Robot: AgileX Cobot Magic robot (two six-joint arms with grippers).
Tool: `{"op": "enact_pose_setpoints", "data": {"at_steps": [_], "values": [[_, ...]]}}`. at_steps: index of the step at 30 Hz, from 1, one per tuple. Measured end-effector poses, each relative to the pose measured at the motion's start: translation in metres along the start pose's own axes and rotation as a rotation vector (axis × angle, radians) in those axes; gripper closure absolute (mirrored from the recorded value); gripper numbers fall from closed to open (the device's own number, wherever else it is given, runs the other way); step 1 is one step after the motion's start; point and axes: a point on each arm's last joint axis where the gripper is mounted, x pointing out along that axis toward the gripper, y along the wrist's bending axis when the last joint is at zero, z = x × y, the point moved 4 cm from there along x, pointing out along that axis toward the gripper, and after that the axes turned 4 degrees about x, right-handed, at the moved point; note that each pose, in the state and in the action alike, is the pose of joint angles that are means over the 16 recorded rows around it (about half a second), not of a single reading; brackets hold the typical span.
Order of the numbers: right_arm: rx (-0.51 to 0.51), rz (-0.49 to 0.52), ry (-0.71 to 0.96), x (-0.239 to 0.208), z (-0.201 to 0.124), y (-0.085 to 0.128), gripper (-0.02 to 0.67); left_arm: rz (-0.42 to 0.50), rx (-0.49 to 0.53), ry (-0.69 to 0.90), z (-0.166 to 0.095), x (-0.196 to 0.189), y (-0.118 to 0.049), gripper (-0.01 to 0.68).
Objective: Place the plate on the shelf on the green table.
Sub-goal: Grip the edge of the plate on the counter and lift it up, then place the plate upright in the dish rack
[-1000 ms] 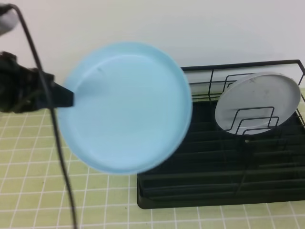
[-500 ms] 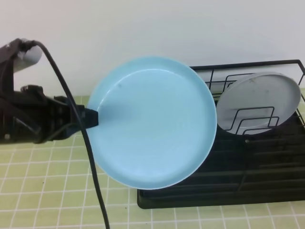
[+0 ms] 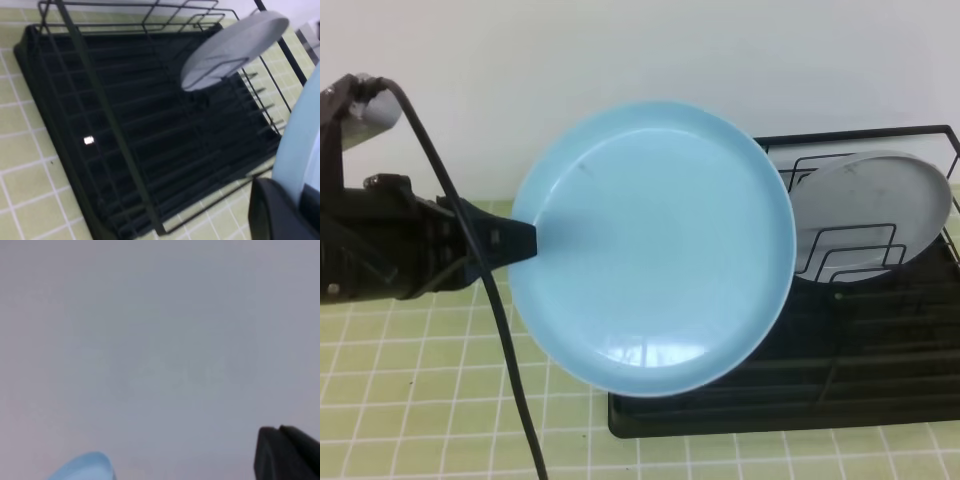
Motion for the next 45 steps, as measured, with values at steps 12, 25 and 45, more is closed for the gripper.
{"op": "enact_pose_setpoints", "data": {"at_steps": [12, 25, 45], "values": [[-0.26, 0.119, 0.458, 0.083, 0.012, 0.015, 0.652, -0.042, 0.04, 0.054, -0.008, -0.001, -0.006, 0.673], [-0.022, 0.277, 0.877, 0.134, -0.017, 0.038, 0.645, -0.014, 0.069, 0.001, -0.001, -0.001, -0.002, 0.673], [0.397, 0.49, 0.96, 0.167, -0.049, 0.063, 0.209, -0.052, 0.069, 0.003, -0.001, -0.001, -0.007, 0.673]]}}
